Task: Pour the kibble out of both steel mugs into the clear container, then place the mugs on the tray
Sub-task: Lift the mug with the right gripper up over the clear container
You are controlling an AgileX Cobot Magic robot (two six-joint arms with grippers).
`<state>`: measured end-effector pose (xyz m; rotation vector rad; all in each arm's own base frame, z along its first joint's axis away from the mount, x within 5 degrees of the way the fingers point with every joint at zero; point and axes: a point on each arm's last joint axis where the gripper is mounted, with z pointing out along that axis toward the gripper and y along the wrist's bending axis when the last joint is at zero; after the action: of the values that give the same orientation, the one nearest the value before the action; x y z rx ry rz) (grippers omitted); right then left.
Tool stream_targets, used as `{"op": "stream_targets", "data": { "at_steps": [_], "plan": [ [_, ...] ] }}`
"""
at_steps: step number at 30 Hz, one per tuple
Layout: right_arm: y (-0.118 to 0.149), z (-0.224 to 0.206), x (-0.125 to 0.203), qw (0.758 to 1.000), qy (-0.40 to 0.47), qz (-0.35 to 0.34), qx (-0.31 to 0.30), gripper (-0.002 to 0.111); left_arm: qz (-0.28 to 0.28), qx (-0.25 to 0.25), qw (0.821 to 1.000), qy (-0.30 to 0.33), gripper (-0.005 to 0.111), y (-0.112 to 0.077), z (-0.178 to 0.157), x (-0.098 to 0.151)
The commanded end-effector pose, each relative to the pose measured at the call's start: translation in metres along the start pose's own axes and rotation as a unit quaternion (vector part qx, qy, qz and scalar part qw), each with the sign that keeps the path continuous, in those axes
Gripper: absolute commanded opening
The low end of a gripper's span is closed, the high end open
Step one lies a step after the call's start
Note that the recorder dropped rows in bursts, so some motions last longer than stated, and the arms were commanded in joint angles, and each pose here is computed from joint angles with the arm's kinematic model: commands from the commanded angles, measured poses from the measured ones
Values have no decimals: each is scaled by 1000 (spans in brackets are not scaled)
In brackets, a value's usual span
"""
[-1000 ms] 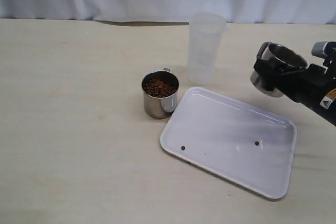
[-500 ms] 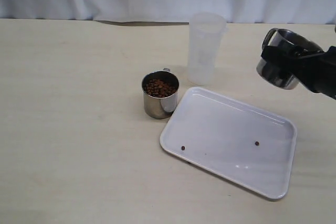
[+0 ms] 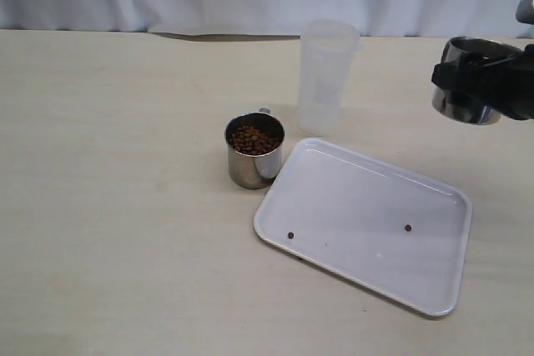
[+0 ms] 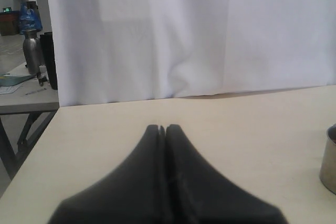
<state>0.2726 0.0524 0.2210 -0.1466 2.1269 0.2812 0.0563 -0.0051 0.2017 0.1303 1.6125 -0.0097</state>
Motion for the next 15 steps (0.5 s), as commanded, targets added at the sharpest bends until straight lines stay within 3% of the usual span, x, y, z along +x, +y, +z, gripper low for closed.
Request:
{"op": "stream_targets", "data": {
  "at_steps": [1,8,15],
  "plan": [
    [24,-1,-18,999,0,-47,2,5,-7,0,1000,-3,0,0,0,0],
    [42,-2,-43,997,-20,-78,2,5,-7,0,1000,-3,0,0,0,0],
    [57,11,-56,988,-25,-151,-7,5,-7,0,1000,-3,0,0,0,0]
  ]
}}
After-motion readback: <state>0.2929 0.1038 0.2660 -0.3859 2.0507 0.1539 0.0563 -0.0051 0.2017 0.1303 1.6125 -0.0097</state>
